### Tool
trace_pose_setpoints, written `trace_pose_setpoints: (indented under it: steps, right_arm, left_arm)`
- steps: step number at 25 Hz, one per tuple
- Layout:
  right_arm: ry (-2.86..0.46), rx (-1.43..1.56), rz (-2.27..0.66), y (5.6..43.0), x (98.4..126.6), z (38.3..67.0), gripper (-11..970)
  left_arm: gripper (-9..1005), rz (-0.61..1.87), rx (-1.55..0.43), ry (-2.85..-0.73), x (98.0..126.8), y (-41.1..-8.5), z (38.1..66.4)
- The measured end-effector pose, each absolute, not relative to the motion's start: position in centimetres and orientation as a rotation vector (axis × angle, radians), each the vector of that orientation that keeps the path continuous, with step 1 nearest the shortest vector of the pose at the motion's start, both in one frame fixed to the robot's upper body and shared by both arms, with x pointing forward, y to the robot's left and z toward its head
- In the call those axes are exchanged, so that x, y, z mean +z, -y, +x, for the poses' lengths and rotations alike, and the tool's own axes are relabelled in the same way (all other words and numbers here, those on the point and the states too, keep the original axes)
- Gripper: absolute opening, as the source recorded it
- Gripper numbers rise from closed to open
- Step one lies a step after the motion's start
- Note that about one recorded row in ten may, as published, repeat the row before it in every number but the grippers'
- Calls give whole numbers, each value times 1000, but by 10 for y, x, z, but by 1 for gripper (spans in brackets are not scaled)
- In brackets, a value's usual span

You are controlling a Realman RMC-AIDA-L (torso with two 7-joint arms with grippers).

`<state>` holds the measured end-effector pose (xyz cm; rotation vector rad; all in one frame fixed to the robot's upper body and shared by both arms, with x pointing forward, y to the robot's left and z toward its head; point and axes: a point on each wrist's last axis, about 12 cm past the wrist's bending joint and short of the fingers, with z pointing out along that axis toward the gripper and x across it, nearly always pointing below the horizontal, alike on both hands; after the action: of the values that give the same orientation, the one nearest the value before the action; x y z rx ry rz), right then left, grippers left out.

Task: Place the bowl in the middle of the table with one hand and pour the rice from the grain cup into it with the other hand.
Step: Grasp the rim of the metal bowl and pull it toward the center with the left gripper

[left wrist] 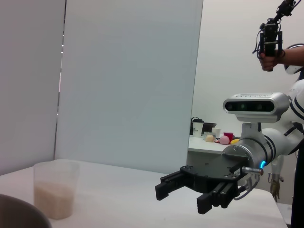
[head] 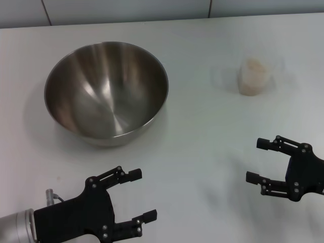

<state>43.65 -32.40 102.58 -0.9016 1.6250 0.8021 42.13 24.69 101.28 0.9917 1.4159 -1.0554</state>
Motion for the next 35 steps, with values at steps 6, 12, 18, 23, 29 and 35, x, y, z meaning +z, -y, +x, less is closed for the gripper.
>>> trace_pose_setpoints:
  steps: [6, 12, 18, 23, 29, 35]
  right_arm:
    - [-1625, 801, -902, 324, 1026, 437, 828]
    - [-1625, 798, -904, 324, 1026, 437, 828]
    - [-1624, 798, -905, 324, 1026, 437, 827]
    - [-1624, 798, -905, 323, 1026, 438, 827]
    - [-1624, 798, -905, 323, 1026, 438, 828]
    - [-1620, 800, -906, 322, 1026, 439, 828]
  left_arm:
    - [770, 992, -1056, -1416, 1013, -247, 421]
    - [765, 991, -1058, -1413, 1013, -247, 421]
    - [761, 995, -1055, -1407, 1013, -247, 421]
    - [757, 981, -1061, -1369, 1017, -244, 422]
    - [753, 900, -983, -1254, 1031, -243, 437]
    - [748, 663, -743, -1263, 1045, -262, 477]
